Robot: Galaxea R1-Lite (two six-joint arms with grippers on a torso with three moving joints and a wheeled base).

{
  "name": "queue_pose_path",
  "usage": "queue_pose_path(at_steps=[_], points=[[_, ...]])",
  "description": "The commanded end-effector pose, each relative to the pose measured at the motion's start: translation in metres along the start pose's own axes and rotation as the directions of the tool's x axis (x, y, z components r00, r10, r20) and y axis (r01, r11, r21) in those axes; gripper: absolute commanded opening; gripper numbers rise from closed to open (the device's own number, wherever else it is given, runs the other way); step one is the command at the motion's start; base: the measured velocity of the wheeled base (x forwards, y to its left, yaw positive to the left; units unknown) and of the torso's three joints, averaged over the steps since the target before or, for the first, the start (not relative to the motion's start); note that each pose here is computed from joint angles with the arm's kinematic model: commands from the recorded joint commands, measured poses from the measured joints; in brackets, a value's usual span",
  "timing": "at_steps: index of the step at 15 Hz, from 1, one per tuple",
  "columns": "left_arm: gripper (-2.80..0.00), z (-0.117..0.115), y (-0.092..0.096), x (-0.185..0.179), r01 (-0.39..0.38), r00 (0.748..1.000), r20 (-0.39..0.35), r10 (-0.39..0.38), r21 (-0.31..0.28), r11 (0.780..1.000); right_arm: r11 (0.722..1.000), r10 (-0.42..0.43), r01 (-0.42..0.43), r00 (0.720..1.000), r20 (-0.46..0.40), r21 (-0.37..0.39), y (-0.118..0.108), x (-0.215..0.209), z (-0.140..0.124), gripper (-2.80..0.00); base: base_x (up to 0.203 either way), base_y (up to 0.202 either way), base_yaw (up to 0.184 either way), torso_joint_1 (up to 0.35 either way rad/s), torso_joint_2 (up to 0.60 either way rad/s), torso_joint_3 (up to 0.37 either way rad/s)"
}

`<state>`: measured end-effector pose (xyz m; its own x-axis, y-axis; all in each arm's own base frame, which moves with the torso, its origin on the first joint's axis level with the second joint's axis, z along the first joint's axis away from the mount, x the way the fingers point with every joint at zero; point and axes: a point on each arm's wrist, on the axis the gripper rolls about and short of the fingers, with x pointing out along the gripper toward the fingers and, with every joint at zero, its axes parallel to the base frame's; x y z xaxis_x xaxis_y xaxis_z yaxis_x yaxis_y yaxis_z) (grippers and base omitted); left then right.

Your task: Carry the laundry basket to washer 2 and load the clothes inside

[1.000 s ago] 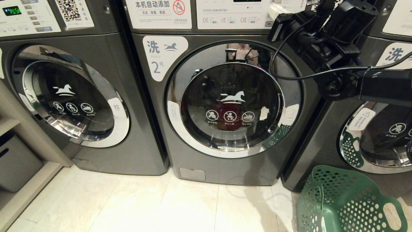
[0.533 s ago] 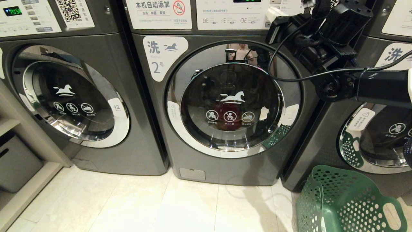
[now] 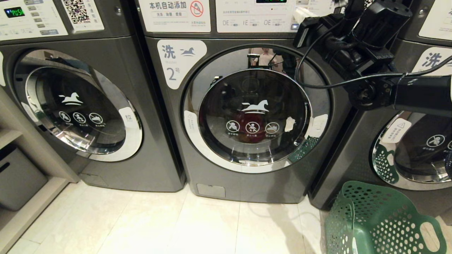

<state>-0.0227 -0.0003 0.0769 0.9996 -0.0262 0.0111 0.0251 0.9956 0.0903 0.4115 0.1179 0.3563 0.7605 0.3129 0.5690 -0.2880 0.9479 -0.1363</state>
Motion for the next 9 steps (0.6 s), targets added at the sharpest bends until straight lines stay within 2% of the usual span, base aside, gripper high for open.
queue_pose_path(at_steps=[1,5,9], points=[[-2.8,-0.002,0.0,0.0,0.002,1.0,-0.005,-0.002,0.002,1.0,1.0,0.001,-0.001,1.0,0.017,-0.002,0.0,0.0,0.006,-2.8,0.0,0.0,0.0,0.0,0.0,0.0],[-2.8,-0.002,0.0,0.0,0.002,1.0,-0.005,-0.002,0.0,1.0,1.0,0.009,-0.009,1.0,0.021,-0.002,0.001,-0.002,0.011,-2.8,0.0,0.0,0.0,0.0,0.0,0.0],[-2.8,-0.001,0.0,0.0,0.002,1.0,-0.003,-0.002,0.0,1.0,0.999,0.033,-0.033,0.998,-0.053,0.008,0.006,-0.017,0.008,-2.8,0.0,0.0,0.0,0.0,0.0,0.0]])
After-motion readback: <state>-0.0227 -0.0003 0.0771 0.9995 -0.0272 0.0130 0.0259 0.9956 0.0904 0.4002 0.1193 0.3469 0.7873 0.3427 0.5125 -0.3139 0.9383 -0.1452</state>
